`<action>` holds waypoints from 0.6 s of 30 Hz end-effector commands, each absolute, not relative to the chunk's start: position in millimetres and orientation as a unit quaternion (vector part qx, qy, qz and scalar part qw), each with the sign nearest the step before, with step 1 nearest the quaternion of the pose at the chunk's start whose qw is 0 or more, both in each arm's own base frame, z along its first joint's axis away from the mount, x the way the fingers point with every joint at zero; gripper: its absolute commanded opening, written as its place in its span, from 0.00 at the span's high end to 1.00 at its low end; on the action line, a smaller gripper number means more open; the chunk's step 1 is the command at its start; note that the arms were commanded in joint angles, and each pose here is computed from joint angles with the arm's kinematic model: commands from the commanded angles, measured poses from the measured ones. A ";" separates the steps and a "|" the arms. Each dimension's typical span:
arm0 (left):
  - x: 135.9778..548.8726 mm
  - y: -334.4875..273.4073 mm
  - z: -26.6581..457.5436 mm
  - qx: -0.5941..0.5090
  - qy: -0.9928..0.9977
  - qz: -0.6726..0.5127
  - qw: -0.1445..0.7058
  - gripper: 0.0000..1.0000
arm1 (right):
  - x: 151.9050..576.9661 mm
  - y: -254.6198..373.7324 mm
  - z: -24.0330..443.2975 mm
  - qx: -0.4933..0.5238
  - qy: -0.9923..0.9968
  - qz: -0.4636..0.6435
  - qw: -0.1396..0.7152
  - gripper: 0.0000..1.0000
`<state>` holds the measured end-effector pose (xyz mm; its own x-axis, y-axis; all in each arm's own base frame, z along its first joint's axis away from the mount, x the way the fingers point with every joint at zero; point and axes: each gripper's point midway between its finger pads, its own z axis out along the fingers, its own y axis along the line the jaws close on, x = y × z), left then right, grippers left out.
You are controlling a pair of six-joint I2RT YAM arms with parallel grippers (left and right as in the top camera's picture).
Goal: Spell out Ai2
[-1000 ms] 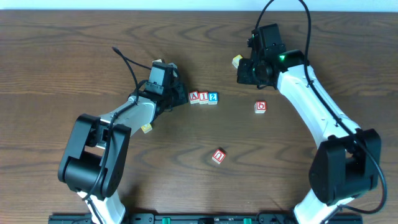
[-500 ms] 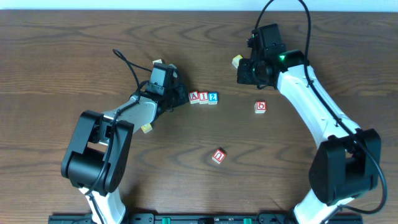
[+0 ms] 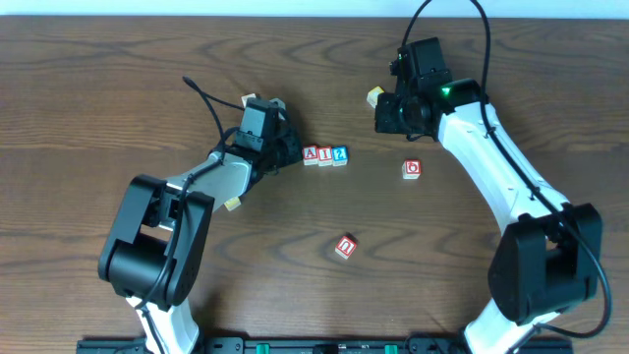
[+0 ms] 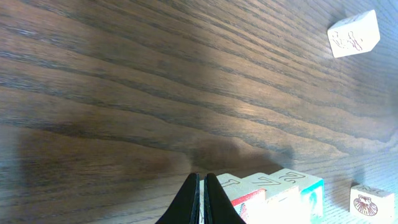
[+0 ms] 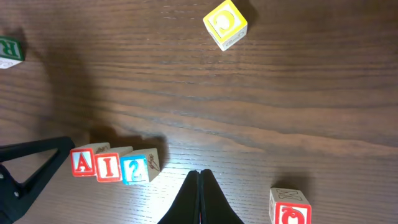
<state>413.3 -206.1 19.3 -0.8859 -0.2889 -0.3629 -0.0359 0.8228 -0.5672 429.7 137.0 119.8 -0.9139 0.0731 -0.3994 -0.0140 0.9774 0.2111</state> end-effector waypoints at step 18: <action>429.1 -137.6 65.9 -0.095 0.937 -0.228 0.247 0.94 | 438.1 136.4 129.1 -0.020 0.969 0.096 0.226 0.90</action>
<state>406.1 -148.4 11.1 -0.9011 -0.3266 -0.2851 -0.1610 0.8627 -0.4794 431.1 136.6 120.6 -0.9094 0.0274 -0.4150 -0.0570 0.9802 0.1895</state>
